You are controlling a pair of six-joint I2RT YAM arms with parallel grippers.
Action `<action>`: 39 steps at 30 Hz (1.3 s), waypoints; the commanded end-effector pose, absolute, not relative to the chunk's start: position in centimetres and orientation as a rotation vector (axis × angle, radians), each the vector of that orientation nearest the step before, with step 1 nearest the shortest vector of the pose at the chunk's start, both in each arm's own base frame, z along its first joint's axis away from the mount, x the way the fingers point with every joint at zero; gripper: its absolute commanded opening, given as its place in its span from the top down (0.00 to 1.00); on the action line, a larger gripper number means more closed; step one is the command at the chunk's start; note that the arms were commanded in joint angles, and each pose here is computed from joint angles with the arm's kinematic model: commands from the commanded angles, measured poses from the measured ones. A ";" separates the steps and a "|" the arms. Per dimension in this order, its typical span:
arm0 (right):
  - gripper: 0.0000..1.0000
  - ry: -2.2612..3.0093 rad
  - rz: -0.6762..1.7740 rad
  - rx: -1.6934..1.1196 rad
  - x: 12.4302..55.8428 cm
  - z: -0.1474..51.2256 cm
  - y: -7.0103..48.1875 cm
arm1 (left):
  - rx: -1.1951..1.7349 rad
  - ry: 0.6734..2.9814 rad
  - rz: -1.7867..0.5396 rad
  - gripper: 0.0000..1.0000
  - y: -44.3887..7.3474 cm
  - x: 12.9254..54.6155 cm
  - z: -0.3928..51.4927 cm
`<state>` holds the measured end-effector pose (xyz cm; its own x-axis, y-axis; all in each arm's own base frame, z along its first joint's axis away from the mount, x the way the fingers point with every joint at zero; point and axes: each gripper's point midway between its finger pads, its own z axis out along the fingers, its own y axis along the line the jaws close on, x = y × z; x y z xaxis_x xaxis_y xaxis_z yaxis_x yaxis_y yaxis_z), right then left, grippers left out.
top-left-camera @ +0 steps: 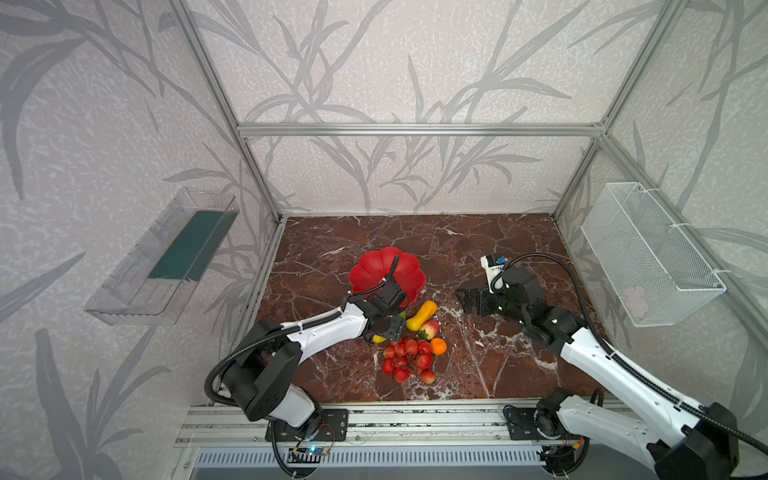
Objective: Place and organize the fake fruits in the fruit bowl
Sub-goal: 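Grasp the green cucumber with the left gripper while the right gripper withdraws, then place the cucumber in the bowl beside the avocado with the left gripper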
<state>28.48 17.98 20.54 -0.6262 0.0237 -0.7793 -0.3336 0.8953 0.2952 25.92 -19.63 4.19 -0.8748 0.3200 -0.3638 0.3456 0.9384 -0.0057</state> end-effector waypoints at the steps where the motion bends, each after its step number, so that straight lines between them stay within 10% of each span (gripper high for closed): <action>1: 0.01 2.211 0.500 -0.231 28.0 19.8 17.3 | 0.501 2.739 -0.098 0.32 -20.2 26.3 4.3; 10: 0.01 2.200 0.498 -0.220 28.1 20.1 17.2 | 0.548 2.729 -0.157 0.54 -20.1 25.1 4.5; 24: 0.01 2.180 0.518 -0.165 28.5 20.4 17.1 | 0.687 2.528 -0.511 0.56 -22.2 22.1 13.0; 39: 0.01 2.356 0.454 -0.293 26.6 16.7 16.9 | 0.106 2.329 -0.437 0.54 -15.3 33.0 20.8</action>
